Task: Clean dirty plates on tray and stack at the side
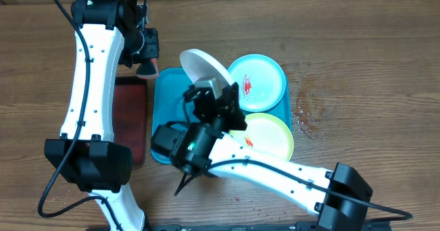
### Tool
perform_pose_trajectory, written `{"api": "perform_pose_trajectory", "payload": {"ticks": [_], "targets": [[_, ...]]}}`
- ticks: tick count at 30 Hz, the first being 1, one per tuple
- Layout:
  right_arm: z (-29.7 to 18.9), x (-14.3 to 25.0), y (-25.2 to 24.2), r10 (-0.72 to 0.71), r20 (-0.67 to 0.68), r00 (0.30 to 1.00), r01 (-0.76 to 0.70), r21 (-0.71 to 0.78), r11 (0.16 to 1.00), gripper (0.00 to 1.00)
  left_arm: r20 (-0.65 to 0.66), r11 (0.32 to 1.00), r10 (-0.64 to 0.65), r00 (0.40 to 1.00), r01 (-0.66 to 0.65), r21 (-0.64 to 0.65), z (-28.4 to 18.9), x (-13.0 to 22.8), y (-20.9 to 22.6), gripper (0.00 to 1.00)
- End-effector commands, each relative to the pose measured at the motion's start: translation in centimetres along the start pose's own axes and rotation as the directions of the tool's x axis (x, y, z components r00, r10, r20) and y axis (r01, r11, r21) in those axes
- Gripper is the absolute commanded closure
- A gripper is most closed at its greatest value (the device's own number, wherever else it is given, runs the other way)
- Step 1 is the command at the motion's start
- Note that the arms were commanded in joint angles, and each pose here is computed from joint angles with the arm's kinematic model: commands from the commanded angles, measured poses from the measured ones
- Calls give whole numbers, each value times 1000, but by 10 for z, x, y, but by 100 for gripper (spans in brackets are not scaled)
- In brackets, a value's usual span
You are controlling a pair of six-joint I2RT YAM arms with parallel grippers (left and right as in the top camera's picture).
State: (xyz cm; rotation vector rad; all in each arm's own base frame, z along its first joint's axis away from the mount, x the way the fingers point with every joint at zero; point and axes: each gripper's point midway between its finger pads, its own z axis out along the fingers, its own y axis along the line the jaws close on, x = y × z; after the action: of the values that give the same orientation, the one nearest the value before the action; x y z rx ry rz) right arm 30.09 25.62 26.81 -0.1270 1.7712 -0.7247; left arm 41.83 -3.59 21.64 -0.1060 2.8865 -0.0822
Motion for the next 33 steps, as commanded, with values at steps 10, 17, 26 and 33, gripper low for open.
{"api": "perform_pose_trajectory", "payload": {"ticks": [10, 17, 26, 33], "targets": [[-10, -21, -15, 86, 111, 990, -90, 32, 995, 96, 15, 1000, -18, 1000, 18, -8, -9, 0, 3, 96], [-2, 16, -38, 289, -149, 946, -291, 8, 957, 96, -2, 1000, -18, 1000, 18, -9, -9, 4, 3, 96], [31, 37, -98, 376, -407, 832, -379, 76, 922, 96, -59, 999, -23, 998, 25, 44, 9, 16, -13, 96], [74, 64, -95, 255, -660, 707, -378, -48, 925, 96, -71, 999, -13, 997, 17, 46, 18, 18, -18, 96]]}}
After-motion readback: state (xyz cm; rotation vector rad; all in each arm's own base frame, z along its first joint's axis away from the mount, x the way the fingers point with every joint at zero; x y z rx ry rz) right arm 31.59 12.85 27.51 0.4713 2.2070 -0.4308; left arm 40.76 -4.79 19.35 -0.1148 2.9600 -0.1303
